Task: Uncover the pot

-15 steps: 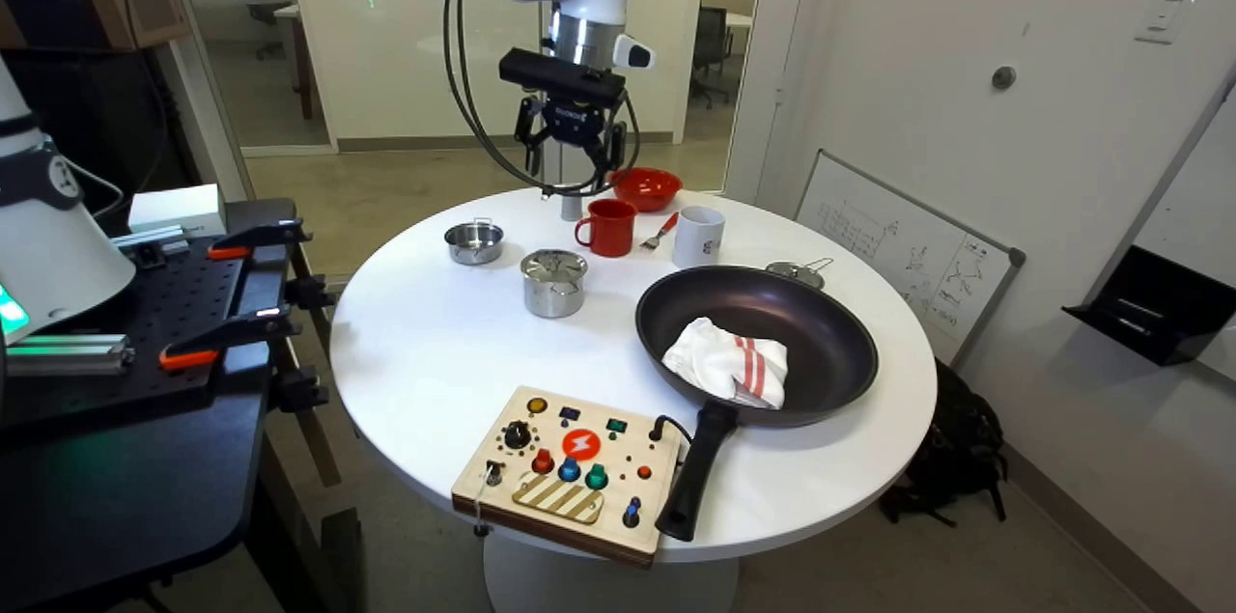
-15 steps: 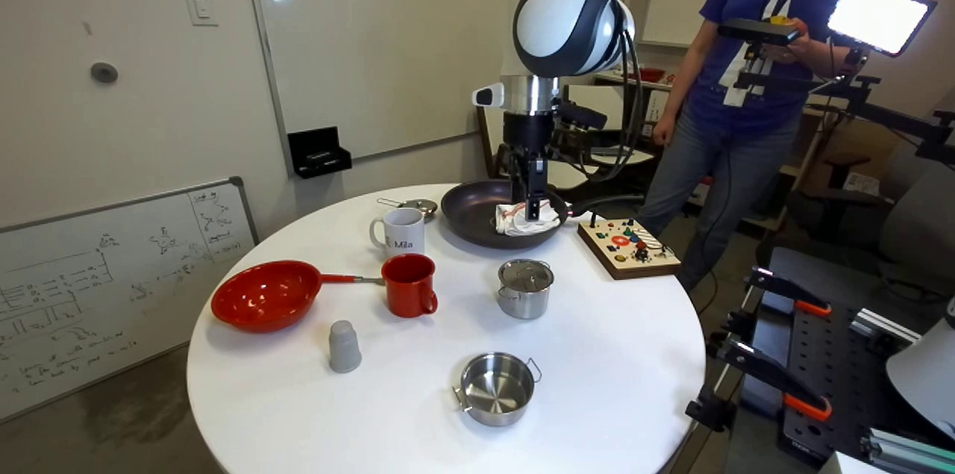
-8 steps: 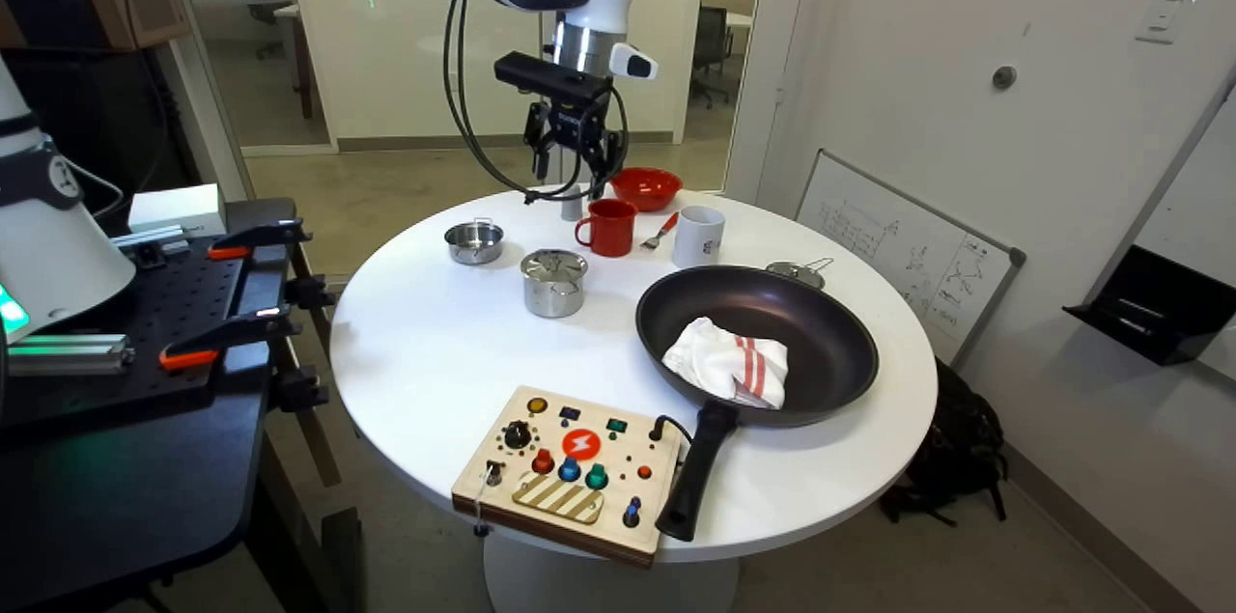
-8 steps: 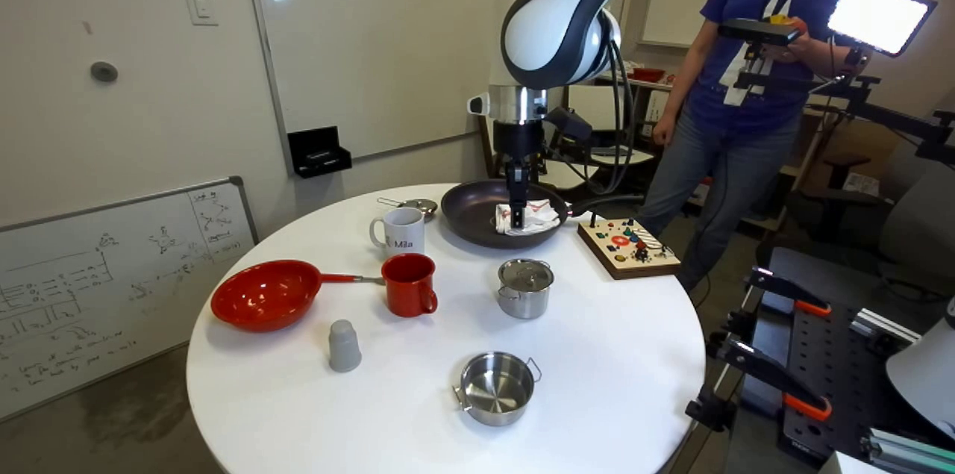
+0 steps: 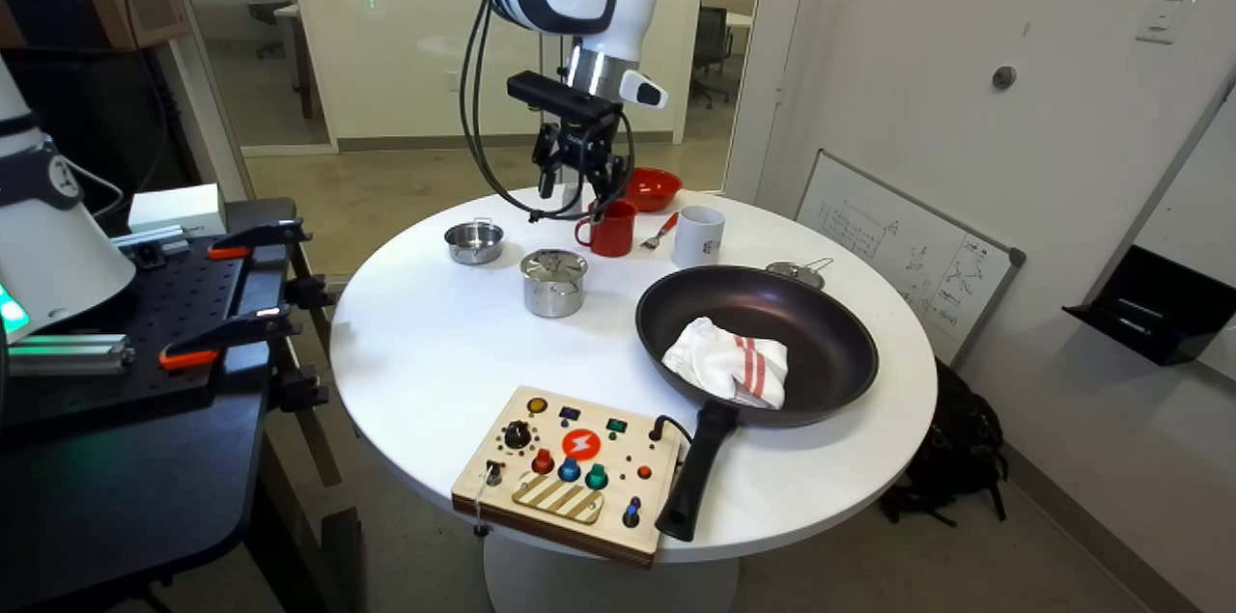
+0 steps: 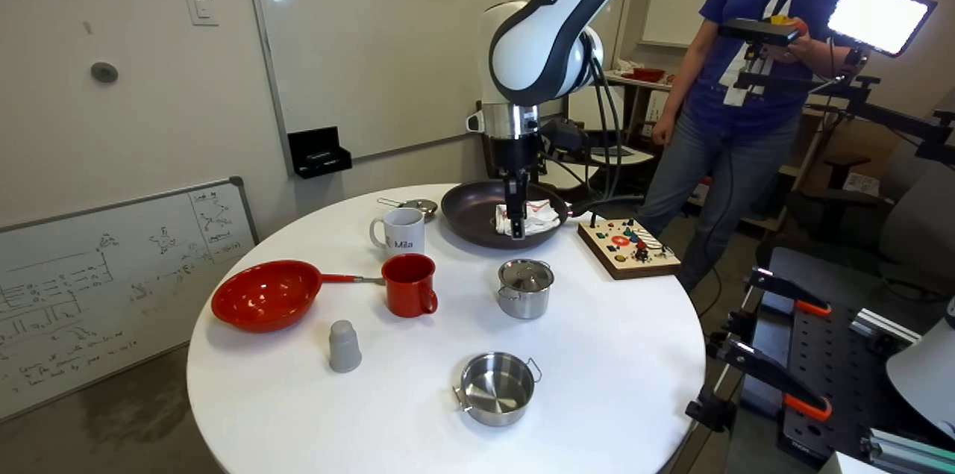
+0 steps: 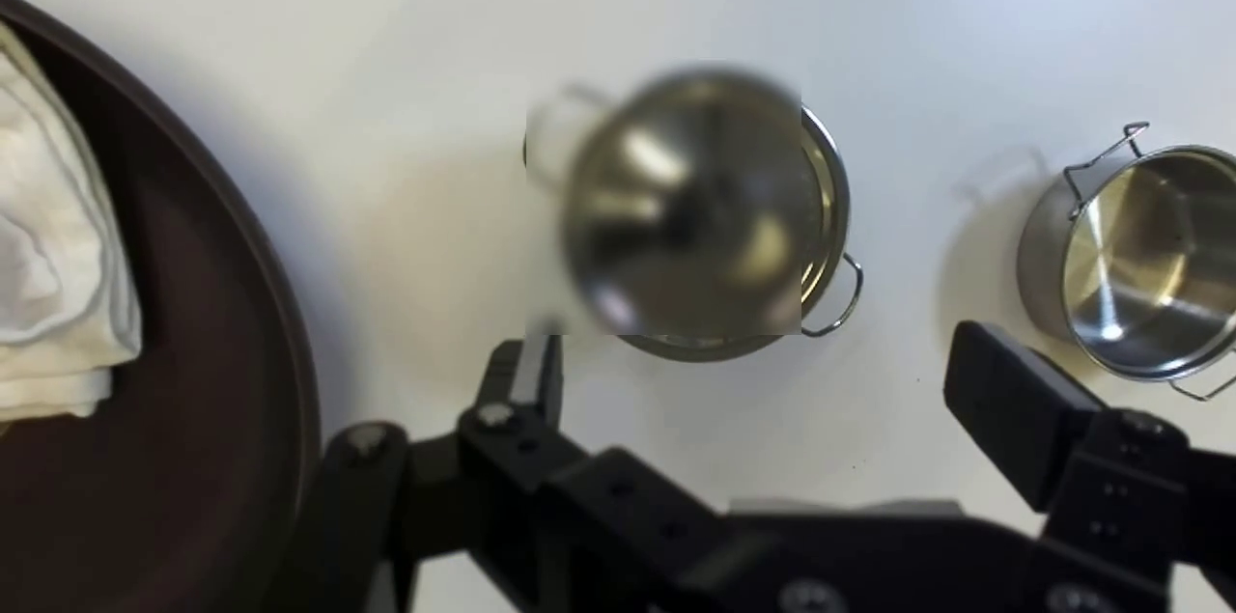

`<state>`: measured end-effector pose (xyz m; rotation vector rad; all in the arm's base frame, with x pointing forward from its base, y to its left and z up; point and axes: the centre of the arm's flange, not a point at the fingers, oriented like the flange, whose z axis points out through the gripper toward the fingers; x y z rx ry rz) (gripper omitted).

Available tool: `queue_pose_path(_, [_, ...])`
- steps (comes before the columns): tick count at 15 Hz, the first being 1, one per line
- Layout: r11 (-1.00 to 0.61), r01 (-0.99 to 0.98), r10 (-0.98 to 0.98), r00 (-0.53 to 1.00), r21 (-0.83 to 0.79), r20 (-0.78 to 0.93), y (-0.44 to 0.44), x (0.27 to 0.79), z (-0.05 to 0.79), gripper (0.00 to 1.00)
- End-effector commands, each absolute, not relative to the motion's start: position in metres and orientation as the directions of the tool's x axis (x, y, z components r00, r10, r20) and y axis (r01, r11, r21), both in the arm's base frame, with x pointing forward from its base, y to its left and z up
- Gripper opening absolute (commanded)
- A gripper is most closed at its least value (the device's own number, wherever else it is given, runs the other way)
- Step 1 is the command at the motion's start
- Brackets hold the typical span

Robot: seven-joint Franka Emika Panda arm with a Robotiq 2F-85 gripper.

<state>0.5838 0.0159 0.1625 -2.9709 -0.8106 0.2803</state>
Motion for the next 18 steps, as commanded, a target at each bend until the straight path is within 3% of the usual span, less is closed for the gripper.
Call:
queue_pose_path(1, [-0.859, 0.506, 0.511, 0.846, -0.075, -0.149, 0.017, 0.582, 0.164, 1.0])
queue_pose_path(10, [-0.847, 0.532, 0.53, 0.839, -0.022, -0.125, 0.019, 0.511, 0.132, 1.0])
queue_pose_path(18, [-0.783, 0.621, 0.621, 0.784, 0.047, -0.02, 0.016, 0.508, 0.122, 1.0])
